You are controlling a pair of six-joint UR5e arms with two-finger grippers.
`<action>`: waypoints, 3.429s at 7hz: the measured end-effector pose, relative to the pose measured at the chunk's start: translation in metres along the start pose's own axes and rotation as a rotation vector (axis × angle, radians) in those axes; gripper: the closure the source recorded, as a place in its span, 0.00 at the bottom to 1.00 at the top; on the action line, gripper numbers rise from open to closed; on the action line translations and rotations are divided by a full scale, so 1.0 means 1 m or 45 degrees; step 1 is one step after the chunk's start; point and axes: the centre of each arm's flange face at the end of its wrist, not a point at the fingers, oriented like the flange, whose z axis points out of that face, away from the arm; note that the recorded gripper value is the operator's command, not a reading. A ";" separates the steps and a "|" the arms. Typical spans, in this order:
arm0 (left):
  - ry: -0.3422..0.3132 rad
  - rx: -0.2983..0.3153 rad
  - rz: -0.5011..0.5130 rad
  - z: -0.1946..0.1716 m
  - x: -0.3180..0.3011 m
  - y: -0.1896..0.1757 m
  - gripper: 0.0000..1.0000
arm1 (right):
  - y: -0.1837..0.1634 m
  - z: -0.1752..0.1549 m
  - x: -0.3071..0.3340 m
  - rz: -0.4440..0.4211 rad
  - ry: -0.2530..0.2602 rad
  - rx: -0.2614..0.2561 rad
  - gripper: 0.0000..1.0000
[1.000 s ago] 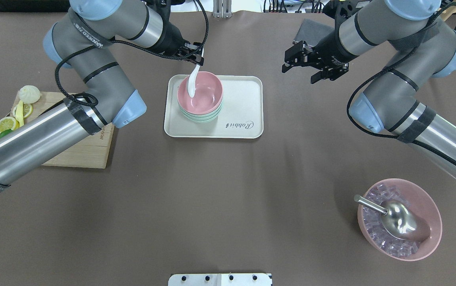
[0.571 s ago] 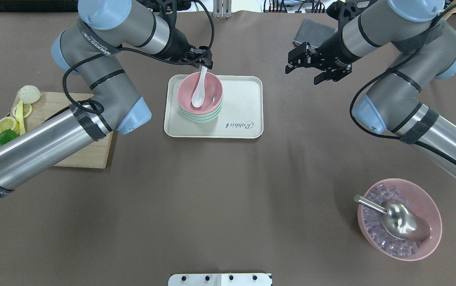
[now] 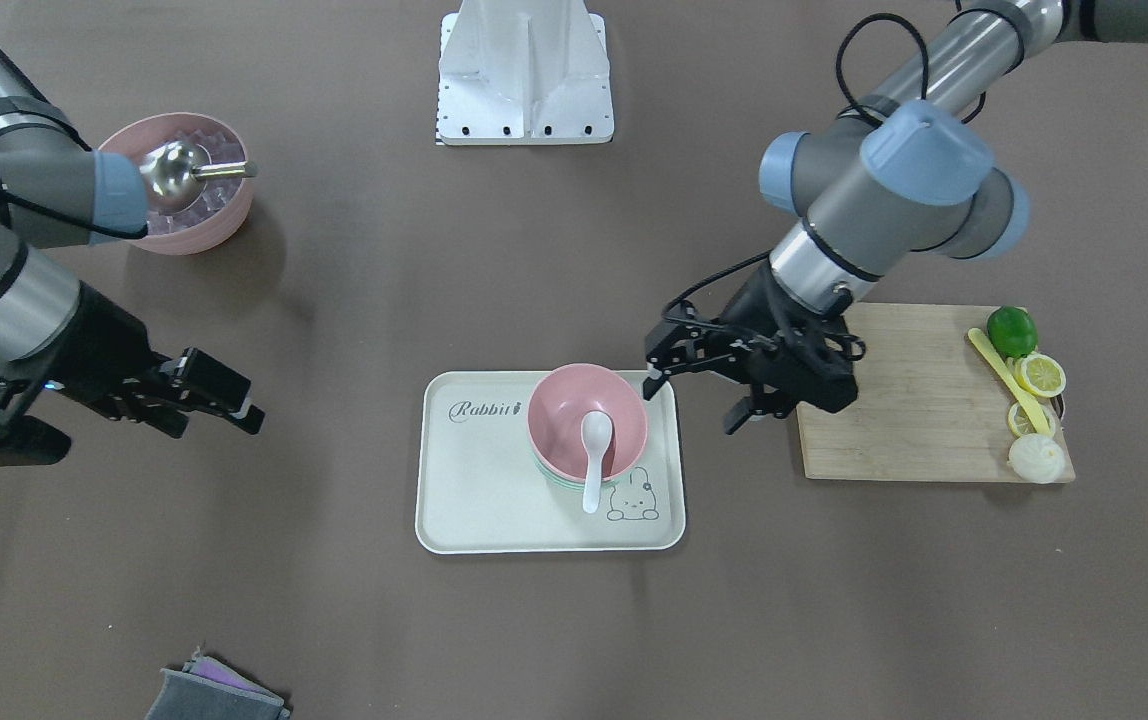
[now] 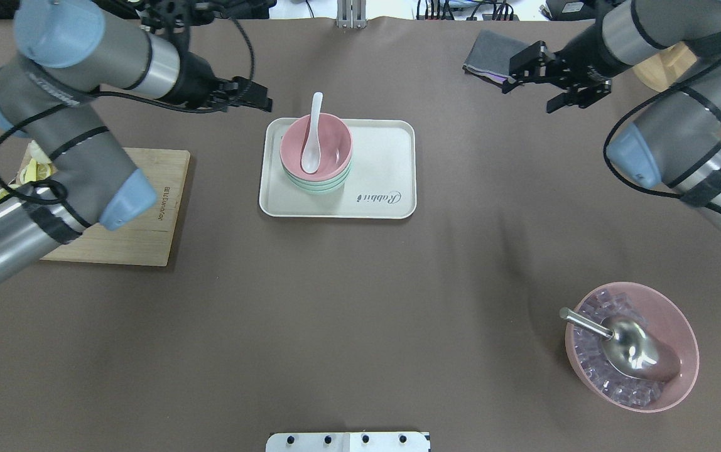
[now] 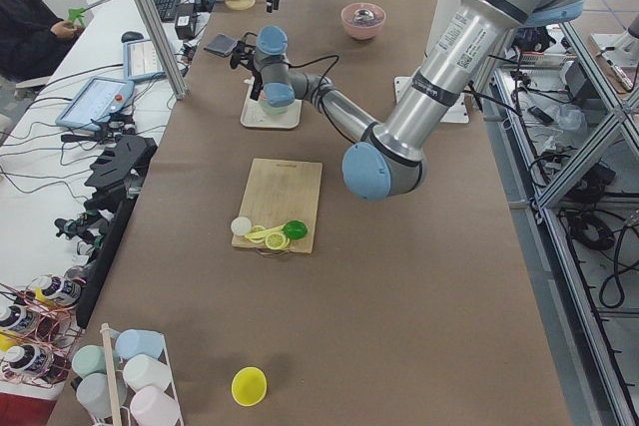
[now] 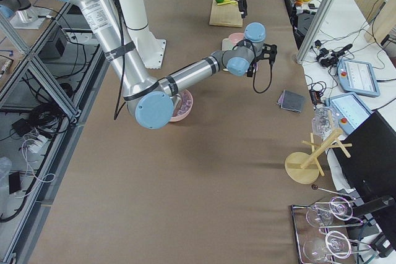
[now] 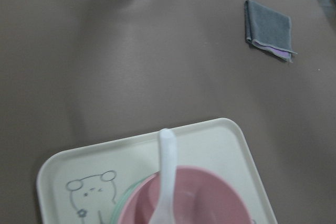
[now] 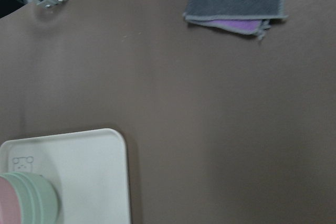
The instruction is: Stack pink bowl on green and place spoon
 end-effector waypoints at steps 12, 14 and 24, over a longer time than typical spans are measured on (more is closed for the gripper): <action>-0.573 -0.298 -0.097 -0.277 -0.446 0.149 0.02 | 0.011 -0.201 0.439 -0.141 0.471 -0.285 0.00; -0.532 -0.312 -0.180 -0.297 -0.434 0.142 0.02 | 0.012 -0.202 0.439 -0.127 0.460 -0.284 0.00; -0.598 -0.380 -0.115 -0.302 -0.439 0.139 0.02 | 0.016 -0.202 0.439 -0.122 0.458 -0.281 0.00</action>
